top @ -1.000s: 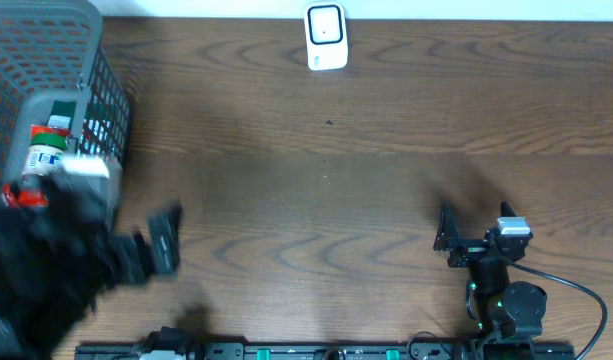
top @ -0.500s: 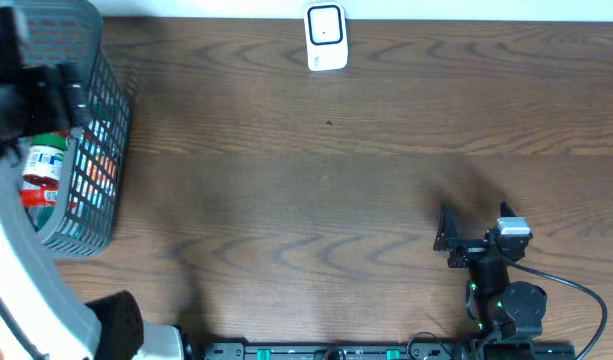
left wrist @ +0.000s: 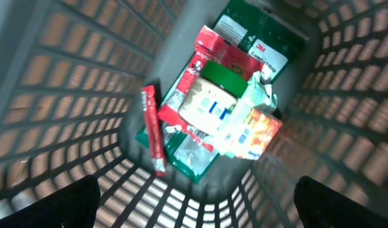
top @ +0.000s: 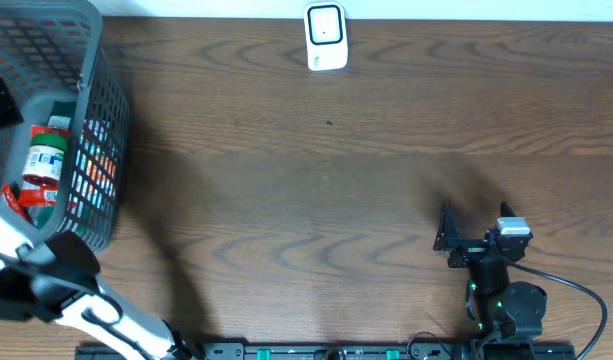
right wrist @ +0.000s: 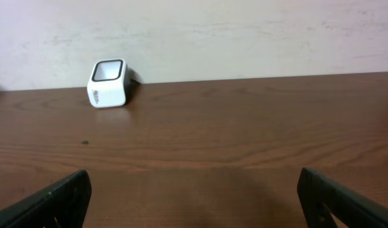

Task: Scan the item barcode
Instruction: 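Reach the left gripper into the grey basket and grasp the green-lidded jar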

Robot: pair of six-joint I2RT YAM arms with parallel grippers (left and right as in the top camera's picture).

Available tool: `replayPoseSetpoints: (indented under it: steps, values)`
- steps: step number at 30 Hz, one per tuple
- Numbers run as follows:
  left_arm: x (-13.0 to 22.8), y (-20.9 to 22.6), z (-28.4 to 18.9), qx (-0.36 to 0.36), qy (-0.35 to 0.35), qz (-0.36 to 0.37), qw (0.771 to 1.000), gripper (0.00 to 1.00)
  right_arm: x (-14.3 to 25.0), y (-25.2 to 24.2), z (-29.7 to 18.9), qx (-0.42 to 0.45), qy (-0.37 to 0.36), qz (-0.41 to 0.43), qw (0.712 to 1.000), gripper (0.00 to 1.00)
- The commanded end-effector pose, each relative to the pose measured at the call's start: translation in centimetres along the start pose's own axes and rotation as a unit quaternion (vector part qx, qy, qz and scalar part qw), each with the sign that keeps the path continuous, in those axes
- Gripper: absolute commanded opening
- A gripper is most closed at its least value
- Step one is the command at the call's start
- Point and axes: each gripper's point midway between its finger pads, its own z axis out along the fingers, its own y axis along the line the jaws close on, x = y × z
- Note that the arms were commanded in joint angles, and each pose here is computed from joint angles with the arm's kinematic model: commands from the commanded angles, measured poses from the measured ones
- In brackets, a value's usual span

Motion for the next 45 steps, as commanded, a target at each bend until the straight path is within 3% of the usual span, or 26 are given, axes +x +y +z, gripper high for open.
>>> replayPoseSetpoints:
  steps: [1,15,26,31,36,40,45]
  values:
    - [-0.3,-0.5,3.5,0.033,0.031,0.012,0.999,0.98,0.0,-0.2,0.0,0.004,0.000,0.006,1.000,0.99]
    - [1.0,-1.8,16.0,0.087,0.147,0.032,0.985,0.98,0.0,-0.2,0.0,0.004,0.000,0.006,1.000,0.99]
    - [2.8,-2.1,19.4,0.096,0.195,0.026,0.976,0.98,0.0,-0.2,0.0,0.004,0.000,0.006,1.000,0.99]
    - [2.0,-2.7,18.2,0.115,0.176,0.021,0.978,0.98,0.0,-0.2,0.0,0.004,0.000,0.006,1.000,0.99]
    - [-1.2,-3.7,12.4,0.154,0.082,0.013,0.985,0.98,0.0,-0.2,0.0,0.004,0.000,0.006,1.000,0.99]
    - [-3.1,-3.5,6.6,0.145,0.001,0.011,0.989,0.98,0.0,-0.2,0.0,0.004,0.000,0.006,1.000,0.99]
    - [-2.9,-2.4,6.6,0.110,0.003,0.014,0.994,0.98,0.0,-0.2,0.0,0.004,0.000,0.006,1.000,0.99]
